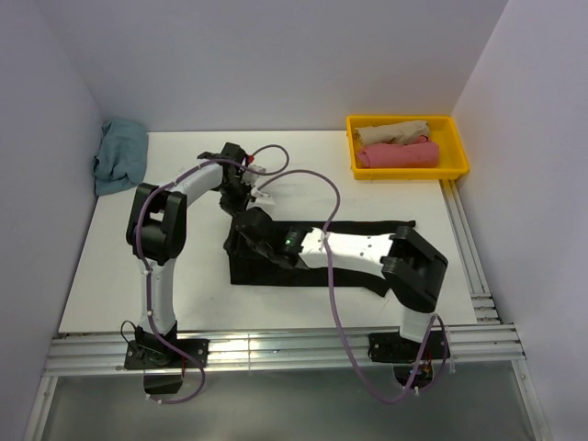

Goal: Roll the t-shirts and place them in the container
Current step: Roll the tshirt

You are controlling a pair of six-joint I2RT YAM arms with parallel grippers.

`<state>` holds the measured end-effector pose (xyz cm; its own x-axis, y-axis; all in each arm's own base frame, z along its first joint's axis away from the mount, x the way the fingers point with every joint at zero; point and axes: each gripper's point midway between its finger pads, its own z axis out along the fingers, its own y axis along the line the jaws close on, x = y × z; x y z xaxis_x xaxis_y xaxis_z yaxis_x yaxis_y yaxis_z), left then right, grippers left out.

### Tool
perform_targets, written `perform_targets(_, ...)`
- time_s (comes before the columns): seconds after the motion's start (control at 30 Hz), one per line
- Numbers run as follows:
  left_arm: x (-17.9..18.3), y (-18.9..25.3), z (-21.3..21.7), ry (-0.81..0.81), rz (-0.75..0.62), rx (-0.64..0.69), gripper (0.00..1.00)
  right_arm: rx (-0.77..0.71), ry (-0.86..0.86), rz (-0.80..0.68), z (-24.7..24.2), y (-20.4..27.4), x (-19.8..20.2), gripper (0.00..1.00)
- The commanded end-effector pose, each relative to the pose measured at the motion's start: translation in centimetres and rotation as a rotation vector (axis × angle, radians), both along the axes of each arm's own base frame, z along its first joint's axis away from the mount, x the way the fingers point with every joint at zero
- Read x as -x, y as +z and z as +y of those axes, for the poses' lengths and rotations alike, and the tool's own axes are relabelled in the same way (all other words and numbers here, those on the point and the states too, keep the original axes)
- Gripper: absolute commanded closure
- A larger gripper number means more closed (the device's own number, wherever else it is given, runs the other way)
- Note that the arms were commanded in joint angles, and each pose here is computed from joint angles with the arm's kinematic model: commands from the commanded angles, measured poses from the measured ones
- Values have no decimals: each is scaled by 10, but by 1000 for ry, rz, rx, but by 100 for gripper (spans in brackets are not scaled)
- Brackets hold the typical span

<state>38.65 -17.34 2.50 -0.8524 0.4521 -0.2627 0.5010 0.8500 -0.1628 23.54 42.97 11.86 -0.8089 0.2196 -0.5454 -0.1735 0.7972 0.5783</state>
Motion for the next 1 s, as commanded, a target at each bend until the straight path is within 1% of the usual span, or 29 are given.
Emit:
perform_targets(0.0,-8,9,-9,-8,-35,15,89,126,8,-118,1,-7,-41,44)
perform_targets(0.07,-7,8,-8,-7,-30,14,89,111,19,-128,7,-6,-52,44)
perform_targets(0.1,-7,7,-9,-9,-29,15,90,130,27,-127,7,-16,-58,44)
perform_targets(0.17,-7,6,-10,-10,-29,16,90,153,7,-133,6,-16,-71,46)
perform_targets(0.2,-7,7,-10,-10,-30,14,89,188,4,-129,3,-26,-75,46)
perform_targets(0.27,-7,8,-10,-11,-33,14,89,200,-13,-148,3,-25,-82,46)
perform_targets(0.4,-7,10,-9,-11,-38,11,89,225,-3,-154,5,-37,-87,46)
perform_targets(0.67,-7,13,-9,-15,-47,11,88,189,14,-148,16,-37,-87,49)
perform_targets(0.8,-7,13,-9,-14,-47,13,88,204,23,-125,19,-47,-86,51)
perform_targets(0.97,-6,12,-9,-16,-44,13,88,208,30,-110,21,-56,-84,57)
